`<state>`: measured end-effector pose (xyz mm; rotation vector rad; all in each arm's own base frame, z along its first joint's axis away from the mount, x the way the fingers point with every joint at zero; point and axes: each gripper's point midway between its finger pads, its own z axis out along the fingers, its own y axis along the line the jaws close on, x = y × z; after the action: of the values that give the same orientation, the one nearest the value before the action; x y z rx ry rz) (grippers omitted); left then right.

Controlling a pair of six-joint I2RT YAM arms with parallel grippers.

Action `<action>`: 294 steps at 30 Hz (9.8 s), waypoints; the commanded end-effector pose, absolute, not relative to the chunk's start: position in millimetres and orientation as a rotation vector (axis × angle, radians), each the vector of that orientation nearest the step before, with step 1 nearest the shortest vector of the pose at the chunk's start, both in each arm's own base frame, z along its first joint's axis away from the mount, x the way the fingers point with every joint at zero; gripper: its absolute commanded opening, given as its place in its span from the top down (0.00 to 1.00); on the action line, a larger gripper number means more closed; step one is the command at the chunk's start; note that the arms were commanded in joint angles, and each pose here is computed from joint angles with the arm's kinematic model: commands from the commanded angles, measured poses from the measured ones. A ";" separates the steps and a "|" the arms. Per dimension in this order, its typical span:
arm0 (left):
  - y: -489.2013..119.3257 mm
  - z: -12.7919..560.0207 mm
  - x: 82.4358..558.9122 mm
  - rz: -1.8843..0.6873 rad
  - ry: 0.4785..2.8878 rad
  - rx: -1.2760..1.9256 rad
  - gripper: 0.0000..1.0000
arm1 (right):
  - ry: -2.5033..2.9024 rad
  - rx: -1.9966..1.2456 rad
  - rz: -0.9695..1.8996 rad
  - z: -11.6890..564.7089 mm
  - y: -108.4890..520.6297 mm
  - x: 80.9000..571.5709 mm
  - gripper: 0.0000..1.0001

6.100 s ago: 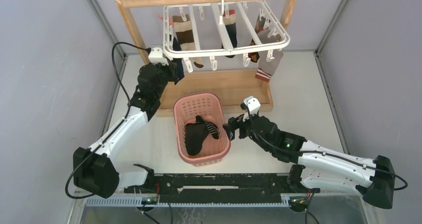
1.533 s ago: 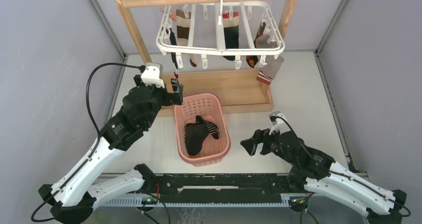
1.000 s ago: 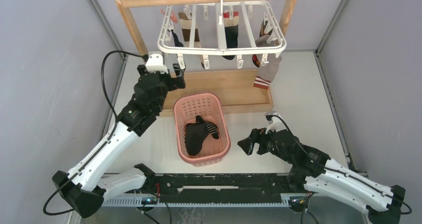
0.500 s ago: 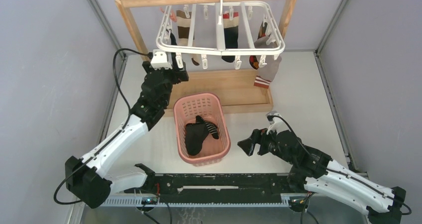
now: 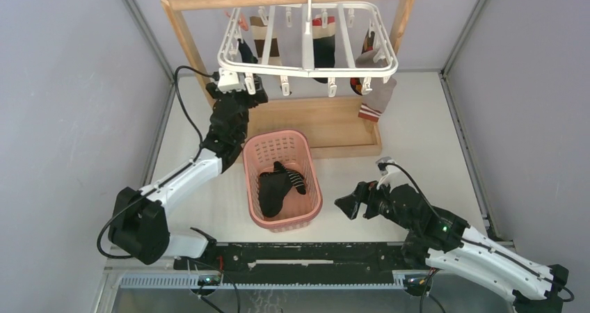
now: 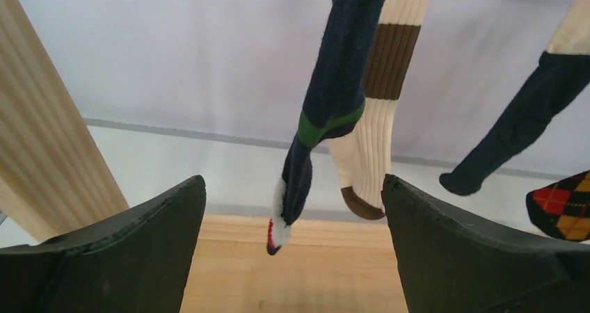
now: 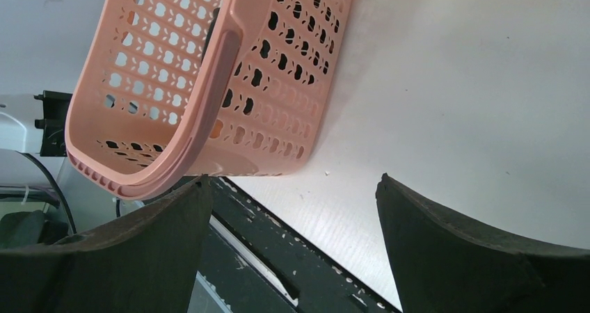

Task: Remove the socks clipped to the hanger
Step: Remove the sock from the hanger.

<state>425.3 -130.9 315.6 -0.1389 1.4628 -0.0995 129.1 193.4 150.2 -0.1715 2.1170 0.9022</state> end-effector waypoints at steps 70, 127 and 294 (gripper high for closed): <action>-82.6 397.4 339.9 -0.295 1.287 -0.175 1.00 | 2.099 -0.209 0.975 161.4 230.2 115.6 0.07; -140.1 412.3 262.4 -0.501 1.405 0.067 1.00 | 2.062 -0.245 0.977 178.5 220.8 135.6 0.06; -91.4 468.7 175.9 -0.744 1.317 -0.058 1.00 | 1.972 -0.306 0.915 267.3 217.2 202.4 0.05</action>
<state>196.8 -89.5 425.8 -0.0894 1.4386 -0.6729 200.6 217.6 257.8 -0.2962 2.0168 0.9044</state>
